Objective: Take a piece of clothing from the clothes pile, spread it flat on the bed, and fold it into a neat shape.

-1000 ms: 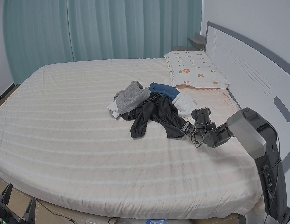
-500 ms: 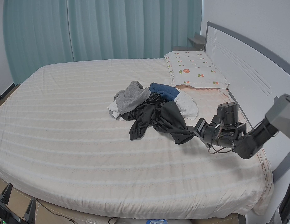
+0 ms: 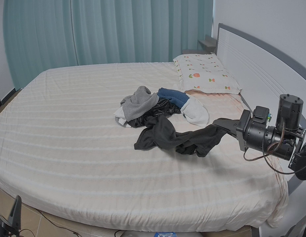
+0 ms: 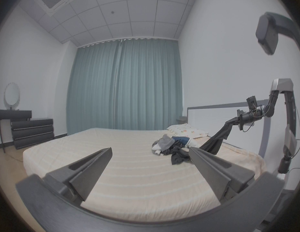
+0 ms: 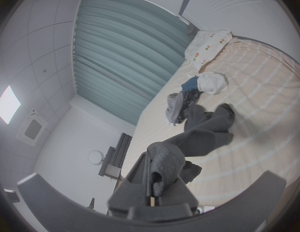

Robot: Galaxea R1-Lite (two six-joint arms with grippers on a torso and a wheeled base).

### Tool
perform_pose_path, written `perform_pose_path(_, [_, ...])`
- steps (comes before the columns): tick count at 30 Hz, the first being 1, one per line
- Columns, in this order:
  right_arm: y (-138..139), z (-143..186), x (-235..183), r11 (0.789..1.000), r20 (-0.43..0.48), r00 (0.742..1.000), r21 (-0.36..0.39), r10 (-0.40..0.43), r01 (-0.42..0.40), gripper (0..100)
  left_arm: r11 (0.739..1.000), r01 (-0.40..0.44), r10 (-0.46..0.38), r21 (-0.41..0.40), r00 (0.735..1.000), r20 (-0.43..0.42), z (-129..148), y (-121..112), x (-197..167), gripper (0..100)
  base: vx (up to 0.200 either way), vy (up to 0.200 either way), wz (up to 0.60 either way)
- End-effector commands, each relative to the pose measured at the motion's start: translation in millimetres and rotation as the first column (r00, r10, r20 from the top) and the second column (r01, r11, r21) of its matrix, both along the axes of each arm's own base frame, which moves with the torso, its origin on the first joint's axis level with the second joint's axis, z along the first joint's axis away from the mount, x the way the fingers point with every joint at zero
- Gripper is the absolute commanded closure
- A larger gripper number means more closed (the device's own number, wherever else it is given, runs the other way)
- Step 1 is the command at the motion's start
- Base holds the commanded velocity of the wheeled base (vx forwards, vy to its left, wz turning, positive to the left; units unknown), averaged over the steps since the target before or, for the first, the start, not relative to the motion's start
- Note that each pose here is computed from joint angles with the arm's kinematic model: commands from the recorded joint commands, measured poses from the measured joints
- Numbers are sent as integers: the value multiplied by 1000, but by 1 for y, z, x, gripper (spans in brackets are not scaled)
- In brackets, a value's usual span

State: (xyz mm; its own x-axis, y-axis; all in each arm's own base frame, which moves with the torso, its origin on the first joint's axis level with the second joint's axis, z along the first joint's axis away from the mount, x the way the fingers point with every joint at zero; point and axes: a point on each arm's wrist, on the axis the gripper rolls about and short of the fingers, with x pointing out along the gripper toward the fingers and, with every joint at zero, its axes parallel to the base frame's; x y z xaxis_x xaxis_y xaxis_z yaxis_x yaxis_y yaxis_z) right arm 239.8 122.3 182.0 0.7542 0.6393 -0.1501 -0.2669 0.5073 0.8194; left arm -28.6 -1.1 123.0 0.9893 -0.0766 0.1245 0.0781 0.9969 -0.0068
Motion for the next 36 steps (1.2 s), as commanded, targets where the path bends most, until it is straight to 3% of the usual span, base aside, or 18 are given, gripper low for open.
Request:
perform_pose_path(1, [-11,39,-38,994,148,986,73,73,-84,100,990,137,-131,33,981,-142,61,-3,41,0,0,0,0])
perform_pose_path(5, [-10,41,-43,991,154,984,75,95,-107,100,971,237,-219,17,921,-321,58,-7,79,0,0,0,0])
perform_pose_path(9, [-11,45,-45,990,169,981,82,97,-112,100,941,339,-301,-4,829,-472,47,-15,115,0,0,0,0])
perform_pose_path(10, [-11,46,-47,990,176,980,83,98,-114,100,933,360,-316,-9,808,-498,44,-19,124,0,0,0,0])
perform_pose_path(11, [-11,46,-47,990,175,980,84,98,-114,100,932,362,-318,-10,805,-501,44,-19,125,0,0,0,0])
perform_pose_path(12, [-11,47,-49,989,180,978,84,105,-121,100,918,396,-344,-20,770,-537,38,-25,140,0,0,0,0])
perform_pose_path(17, [-10,46,-53,988,175,978,81,117,-133,100,875,480,-411,-63,669,-619,19,-50,175,0,0,0,0])
perform_pose_path(19, [-10,46,-54,988,174,978,80,116,-132,100,863,501,-425,-64,651,-628,11,-61,190,0,0,0,0])
perform_pose_path(24, [-11,46,-54,988,174,978,82,111,-127,100,862,506,-393,-27,635,-666,-16,-91,219,0,0,0,0])
perform_pose_path(30, [-11,46,-56,988,174,978,82,111,-127,100,881,472,-356,-23,631,-689,-44,-126,254,0,0,0,0])
perform_pose_path(34, [-12,47,-57,988,175,978,83,111,-127,100,876,482,-351,-10,622,-700,-66,-148,272,0,0,0,0])
perform_pose_path(36, [-10,47,-58,988,173,978,82,119,-135,100,879,477,-348,-3,637,-688,-76,-157,284,0,0,0,0])
